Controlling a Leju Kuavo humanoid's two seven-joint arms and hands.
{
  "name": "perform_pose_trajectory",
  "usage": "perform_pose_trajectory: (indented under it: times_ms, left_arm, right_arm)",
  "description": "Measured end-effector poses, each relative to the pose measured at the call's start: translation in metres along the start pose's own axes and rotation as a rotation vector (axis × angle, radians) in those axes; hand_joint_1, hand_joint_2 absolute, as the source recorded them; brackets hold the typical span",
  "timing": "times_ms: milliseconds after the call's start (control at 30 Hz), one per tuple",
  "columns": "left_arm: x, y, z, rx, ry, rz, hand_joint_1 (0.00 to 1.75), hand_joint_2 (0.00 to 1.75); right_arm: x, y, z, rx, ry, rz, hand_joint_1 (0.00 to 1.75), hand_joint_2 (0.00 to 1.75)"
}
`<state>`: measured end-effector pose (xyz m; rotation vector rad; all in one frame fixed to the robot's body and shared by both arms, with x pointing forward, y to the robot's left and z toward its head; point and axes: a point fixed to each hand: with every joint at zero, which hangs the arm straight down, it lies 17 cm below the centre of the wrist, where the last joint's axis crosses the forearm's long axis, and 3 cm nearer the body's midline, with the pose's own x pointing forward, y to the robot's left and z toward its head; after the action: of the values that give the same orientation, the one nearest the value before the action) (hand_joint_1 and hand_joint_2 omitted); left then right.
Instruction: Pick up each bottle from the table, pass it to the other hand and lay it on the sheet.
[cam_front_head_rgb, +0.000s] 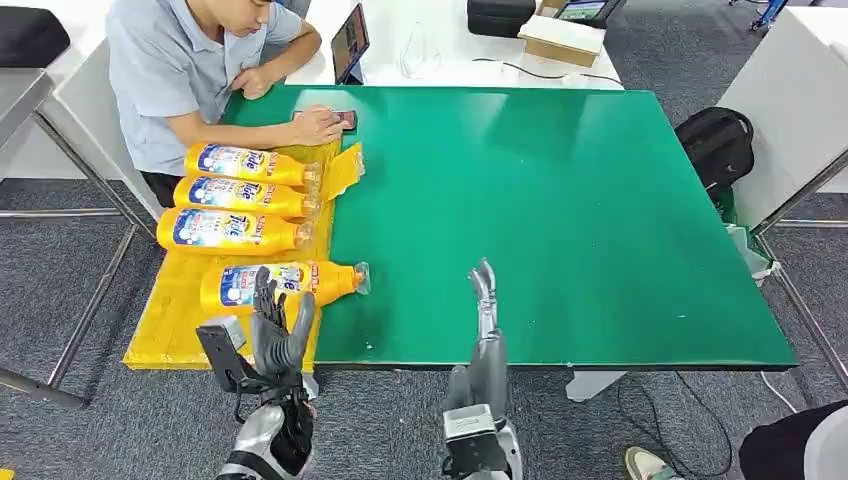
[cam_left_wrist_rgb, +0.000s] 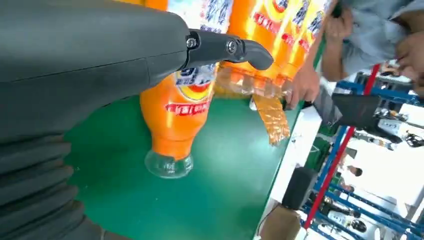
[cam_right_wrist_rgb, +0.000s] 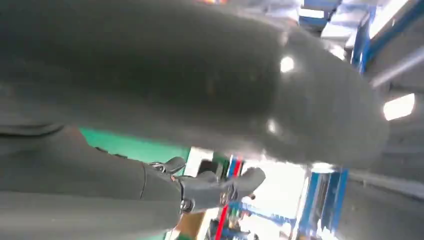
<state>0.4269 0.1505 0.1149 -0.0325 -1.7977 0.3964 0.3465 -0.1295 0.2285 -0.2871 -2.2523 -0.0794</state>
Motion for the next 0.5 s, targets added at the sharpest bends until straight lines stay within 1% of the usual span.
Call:
perform_pose_trajectory:
  times_ms: [67,133,200,267,300,367,433,500]
  left_arm:
    - [0.005,0.005,0.006,0.012,-0.031,-0.056,0.0,1.75]
    - [0.005,0.01,0.013,0.022,-0.03,-0.067,0.0,1.75]
    - [0.005,0.016,0.02,0.035,-0.023,-0.056,0.0,1.75]
    - [0.013,0.025,0.029,0.05,-0.059,-0.11,0.0,1.75]
    - [0.018,0.028,0.033,0.057,-0.09,-0.159,0.0,1.75]
    - [0.031,0.036,0.04,0.077,-0.152,-0.266,0.0,1.75]
    - [0.047,0.037,0.045,0.078,-0.216,-0.331,0.0,1.75]
    - [0.062,0.033,0.048,0.065,-0.269,-0.365,0.0,1.75]
  right_arm:
    - [0.002,-0.016,-0.002,-0.039,-0.008,0.035,0.0,1.75]
    - [0.001,-0.031,-0.003,-0.08,0.002,0.055,0.0,1.75]
    - [-0.009,-0.052,-0.002,-0.151,0.052,0.042,0.0,1.75]
    - [-0.026,-0.072,0.005,-0.219,0.128,0.016,0.0,1.75]
    - [-0.033,-0.08,0.009,-0.248,0.158,0.014,0.0,0.0]
    - [-0.044,-0.096,0.014,-0.296,0.195,0.022,0.0,0.0]
    - [-0.06,-0.108,0.019,-0.341,0.243,0.019,0.0,0.0]
    - [-0.073,-0.116,0.027,-0.343,0.272,0.065,0.0,0.0]
